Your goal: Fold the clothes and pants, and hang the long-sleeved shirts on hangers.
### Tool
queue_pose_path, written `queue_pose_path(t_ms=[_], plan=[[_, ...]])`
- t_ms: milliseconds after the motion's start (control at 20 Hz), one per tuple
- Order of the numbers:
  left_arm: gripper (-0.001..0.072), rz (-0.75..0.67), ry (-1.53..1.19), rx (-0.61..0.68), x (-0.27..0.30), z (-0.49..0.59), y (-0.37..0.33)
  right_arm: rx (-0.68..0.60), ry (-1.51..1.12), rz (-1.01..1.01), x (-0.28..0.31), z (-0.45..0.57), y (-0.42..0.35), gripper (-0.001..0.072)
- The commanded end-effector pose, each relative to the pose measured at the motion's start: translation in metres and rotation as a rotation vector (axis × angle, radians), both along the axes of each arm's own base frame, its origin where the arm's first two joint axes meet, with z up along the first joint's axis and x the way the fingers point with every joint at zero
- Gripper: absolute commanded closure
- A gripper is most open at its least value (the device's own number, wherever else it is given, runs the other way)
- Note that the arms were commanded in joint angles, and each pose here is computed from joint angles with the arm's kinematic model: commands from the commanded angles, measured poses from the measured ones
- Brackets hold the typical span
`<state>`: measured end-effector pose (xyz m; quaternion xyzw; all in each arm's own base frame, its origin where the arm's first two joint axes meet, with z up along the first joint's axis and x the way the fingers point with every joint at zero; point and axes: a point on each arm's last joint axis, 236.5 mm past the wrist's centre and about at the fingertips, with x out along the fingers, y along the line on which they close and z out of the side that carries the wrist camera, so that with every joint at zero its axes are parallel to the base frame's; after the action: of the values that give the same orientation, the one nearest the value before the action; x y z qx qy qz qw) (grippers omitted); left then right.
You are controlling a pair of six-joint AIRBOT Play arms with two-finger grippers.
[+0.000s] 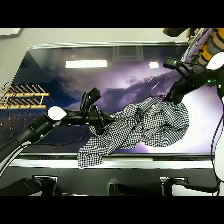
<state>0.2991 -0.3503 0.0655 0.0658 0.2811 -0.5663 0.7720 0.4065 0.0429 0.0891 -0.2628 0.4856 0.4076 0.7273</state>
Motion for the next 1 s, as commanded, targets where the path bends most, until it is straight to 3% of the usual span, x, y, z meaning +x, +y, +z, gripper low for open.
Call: queue_pose_path(t_ms=[0,300,450,800,950], plan=[[0.0687,0.000,-0.001,0.000,0.000,0.000,0.000,0.036,-0.011,0.062,-0.001,0.001,0.011,0.0465],[0.0687,0.000,-0.001,0.000,0.000,0.000,0.000,0.111,0.003,0.090,-0.009,0.010,0.028,0.0465],[0.0687,0.000,-0.001,0.000,0.000,0.000,0.000,0.135,0.015,0.109,-0.014,0.013,0.033,0.0571],[0.0687,0.000,-0.001,0.001,0.000,0.000,0.000,0.157,-0.024,0.130,-0.018,0.028,0.040,0.0557],[0.0687,-0.001,-0.001,0.001,0.000,0.000,0.000,0.152,-0.038,0.123,-0.015,0.029,0.039,0.0499]])
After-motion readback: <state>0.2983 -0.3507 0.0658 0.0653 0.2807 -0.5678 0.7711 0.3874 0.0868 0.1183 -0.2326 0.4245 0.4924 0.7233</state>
